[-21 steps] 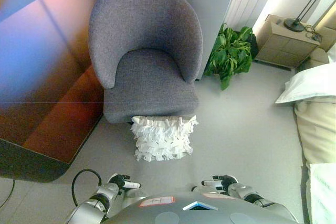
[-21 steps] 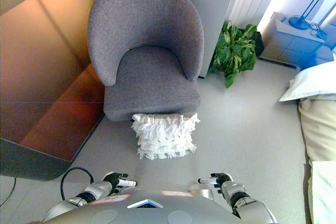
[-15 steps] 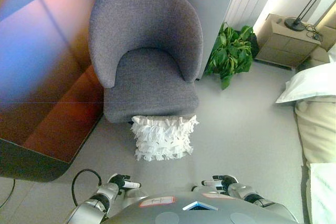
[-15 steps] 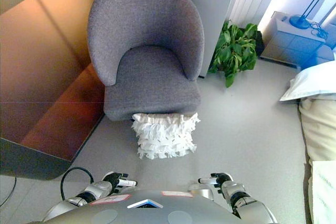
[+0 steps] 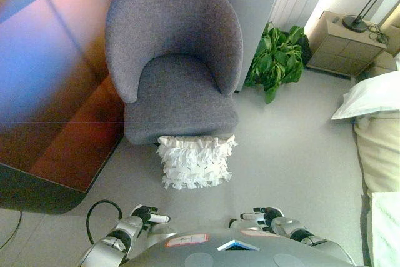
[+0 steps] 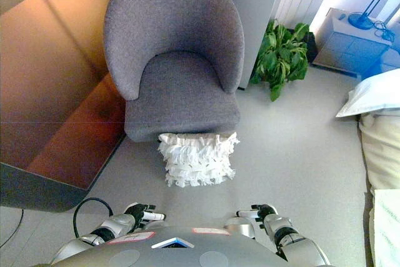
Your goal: Pick up the pillow and put it on the sofa.
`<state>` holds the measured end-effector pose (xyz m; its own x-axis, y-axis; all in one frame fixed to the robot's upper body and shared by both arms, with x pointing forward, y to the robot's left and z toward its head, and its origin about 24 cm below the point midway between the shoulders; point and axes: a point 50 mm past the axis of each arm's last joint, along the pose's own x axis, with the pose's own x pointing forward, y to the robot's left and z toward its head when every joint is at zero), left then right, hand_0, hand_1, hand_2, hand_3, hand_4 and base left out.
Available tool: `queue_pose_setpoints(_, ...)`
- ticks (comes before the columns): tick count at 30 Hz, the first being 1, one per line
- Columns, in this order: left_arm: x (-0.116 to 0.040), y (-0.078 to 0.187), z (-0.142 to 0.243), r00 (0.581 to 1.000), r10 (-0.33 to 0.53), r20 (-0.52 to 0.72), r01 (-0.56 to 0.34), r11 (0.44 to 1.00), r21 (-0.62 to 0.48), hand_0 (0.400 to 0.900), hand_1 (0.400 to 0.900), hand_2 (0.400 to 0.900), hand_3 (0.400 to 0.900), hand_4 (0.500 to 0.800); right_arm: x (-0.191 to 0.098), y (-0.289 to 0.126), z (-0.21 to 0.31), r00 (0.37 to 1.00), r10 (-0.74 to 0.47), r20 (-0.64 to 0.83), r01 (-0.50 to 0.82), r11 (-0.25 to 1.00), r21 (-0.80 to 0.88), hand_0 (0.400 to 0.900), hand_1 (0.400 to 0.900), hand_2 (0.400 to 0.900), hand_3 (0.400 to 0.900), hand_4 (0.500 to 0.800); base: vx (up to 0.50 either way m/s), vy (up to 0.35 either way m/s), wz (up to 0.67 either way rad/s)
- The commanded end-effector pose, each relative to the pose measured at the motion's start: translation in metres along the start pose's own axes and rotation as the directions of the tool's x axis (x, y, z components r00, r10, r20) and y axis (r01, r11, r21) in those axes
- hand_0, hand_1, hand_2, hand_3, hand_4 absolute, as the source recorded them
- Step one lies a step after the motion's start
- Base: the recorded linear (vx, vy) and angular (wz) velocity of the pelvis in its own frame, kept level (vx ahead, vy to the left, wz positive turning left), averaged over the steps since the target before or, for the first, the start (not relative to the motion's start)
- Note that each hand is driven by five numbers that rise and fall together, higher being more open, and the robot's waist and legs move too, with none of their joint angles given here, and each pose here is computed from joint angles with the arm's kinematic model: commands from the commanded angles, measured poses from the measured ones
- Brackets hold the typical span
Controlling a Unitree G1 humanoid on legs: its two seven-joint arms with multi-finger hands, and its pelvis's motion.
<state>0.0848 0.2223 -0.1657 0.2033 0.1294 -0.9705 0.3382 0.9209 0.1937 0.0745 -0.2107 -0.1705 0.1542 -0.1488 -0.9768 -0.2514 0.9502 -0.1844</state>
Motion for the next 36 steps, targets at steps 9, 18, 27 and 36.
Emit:
queue_pose_setpoints(9, 0.000, 0.004, 0.025, 0.993, 0.054, 0.107, -0.040, 0.992, -0.123, 0.900, 0.900, 0.900, 0.900, 0.800, 0.000, -0.017, 0.000, 0.997, -0.073, -0.030, 0.071, 0.995, -0.076, 0.900, 0.900, 0.900, 0.900, 0.800, 0.039, -0.117, 0.01)
queue_pose_setpoints(18, -0.005, 0.015, 0.041, 0.947, 0.174, 0.269, -0.097, 0.956, -0.278, 0.900, 0.900, 0.900, 0.900, 0.800, -0.001, -0.030, -0.018, 0.993, -0.086, -0.076, 0.079, 0.992, -0.100, 0.900, 0.900, 0.900, 0.900, 0.800, 0.244, 0.005, -0.10)
queue_pose_setpoints(27, -0.003, 0.024, 0.019, 0.962, 0.215, 0.166, -0.165, 0.948, -0.273, 0.900, 0.900, 0.900, 0.900, 0.800, 0.000, -0.017, -0.022, 0.997, -0.070, -0.034, 0.069, 0.997, -0.040, 0.900, 0.900, 0.900, 0.900, 0.800, 0.429, 0.107, -0.11)
queue_pose_setpoints(36, -0.004, 0.023, 0.030, 0.955, 0.197, 0.220, -0.136, 0.955, -0.264, 0.900, 0.900, 0.900, 0.900, 0.800, -0.003, -0.027, 0.026, 0.984, -0.083, 0.160, 0.109, 0.982, -0.155, 0.900, 0.900, 0.900, 0.900, 0.800, 0.270, 0.120, -0.02)
